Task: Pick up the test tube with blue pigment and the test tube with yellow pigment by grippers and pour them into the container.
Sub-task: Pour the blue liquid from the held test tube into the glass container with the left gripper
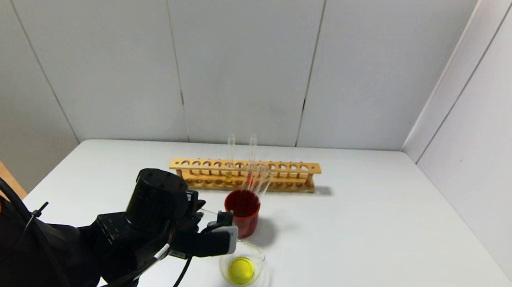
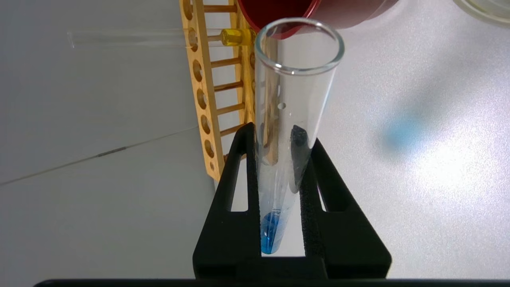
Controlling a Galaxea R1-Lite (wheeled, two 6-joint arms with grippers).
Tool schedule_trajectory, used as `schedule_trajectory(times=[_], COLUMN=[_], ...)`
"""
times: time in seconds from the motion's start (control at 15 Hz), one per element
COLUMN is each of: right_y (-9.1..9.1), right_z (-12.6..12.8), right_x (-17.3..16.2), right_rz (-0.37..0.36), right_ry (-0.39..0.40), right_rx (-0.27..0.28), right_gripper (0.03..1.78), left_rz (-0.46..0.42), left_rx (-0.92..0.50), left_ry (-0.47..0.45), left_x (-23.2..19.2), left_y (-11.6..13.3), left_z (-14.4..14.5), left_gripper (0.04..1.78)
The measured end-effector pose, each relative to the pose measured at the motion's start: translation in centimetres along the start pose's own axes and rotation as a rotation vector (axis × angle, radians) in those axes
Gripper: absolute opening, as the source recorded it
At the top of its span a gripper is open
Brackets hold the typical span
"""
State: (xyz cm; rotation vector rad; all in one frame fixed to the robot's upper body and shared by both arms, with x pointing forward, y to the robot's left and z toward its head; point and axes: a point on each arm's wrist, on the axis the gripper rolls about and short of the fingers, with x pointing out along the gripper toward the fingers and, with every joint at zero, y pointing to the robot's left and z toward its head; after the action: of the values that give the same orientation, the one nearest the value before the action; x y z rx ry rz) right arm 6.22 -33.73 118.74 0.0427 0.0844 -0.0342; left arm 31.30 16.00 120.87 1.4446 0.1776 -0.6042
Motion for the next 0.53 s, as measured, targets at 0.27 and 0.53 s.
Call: schedule_trajectory(times=[0.27,0.53], right_y=[0.0,0.0], right_z=[0.0,0.0], right_x=[0.0,0.0], right_rz=[0.0,0.0], right_ry=[0.0,0.0], right_rx=[0.0,0.0], right_gripper=[1.75,1.75], left_rz=[-0.017,-0.022], left_rx=[0.067,0.12], left_ry=[0.045,0.072], left_x=[-0.2,0.3], left_y=[-1.0,-1.3], left_z=[0.9,1.2], left_gripper=[0.33,0.33])
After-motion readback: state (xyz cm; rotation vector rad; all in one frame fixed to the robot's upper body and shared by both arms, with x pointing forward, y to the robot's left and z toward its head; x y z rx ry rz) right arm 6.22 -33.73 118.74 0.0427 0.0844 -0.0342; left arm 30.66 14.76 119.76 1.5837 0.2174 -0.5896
